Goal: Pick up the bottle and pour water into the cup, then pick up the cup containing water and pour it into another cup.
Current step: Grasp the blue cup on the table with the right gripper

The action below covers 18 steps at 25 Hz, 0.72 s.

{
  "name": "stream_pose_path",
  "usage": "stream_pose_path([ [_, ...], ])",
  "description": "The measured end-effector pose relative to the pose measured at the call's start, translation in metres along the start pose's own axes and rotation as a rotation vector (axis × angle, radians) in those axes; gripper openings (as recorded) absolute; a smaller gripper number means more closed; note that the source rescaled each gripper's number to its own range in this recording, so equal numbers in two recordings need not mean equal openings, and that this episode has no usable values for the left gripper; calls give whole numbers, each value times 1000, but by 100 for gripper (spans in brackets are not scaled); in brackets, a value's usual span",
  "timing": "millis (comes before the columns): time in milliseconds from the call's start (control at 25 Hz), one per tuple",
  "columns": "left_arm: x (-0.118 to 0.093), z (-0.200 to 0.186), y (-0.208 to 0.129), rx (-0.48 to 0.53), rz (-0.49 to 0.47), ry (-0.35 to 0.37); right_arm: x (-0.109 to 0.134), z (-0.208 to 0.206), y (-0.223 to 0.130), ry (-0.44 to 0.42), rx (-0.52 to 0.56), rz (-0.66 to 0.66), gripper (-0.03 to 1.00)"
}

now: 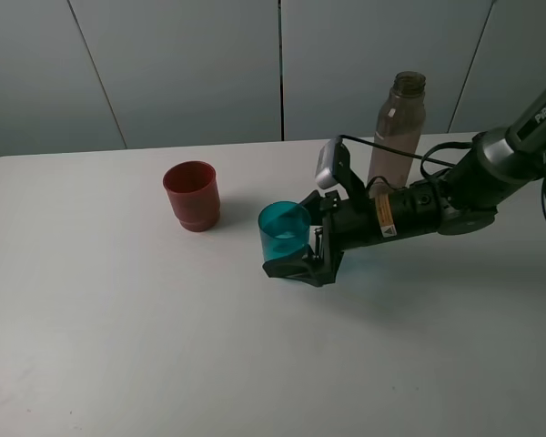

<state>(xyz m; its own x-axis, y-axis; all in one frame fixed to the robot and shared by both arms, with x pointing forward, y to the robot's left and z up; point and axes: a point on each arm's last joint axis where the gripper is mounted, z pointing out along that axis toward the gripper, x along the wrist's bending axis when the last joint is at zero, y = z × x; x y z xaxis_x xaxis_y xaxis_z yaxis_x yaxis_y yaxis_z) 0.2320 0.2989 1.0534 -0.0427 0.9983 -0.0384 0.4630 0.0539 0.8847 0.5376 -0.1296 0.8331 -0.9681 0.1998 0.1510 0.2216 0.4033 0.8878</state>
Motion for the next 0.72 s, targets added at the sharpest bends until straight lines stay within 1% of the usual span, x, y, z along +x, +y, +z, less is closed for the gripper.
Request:
stream_pose_path([
  [480, 0, 0, 0, 0, 2, 0, 3, 6, 2, -10, 7, 6, 100],
  [520, 0, 0, 0, 0, 2, 0, 3, 6, 2, -9, 7, 6, 88],
  [560, 0, 0, 0, 0, 2, 0, 3, 7, 2, -10, 9, 5, 63],
  [640, 0, 0, 0, 0, 2, 0, 2, 7, 2, -10, 21, -3, 7],
  [680, 0, 0, 0, 0, 2, 0, 3, 7, 1, -4, 26, -7, 11],
  [720, 0, 0, 0, 0, 2, 0, 3, 7, 1, -4, 28, -10, 11],
])
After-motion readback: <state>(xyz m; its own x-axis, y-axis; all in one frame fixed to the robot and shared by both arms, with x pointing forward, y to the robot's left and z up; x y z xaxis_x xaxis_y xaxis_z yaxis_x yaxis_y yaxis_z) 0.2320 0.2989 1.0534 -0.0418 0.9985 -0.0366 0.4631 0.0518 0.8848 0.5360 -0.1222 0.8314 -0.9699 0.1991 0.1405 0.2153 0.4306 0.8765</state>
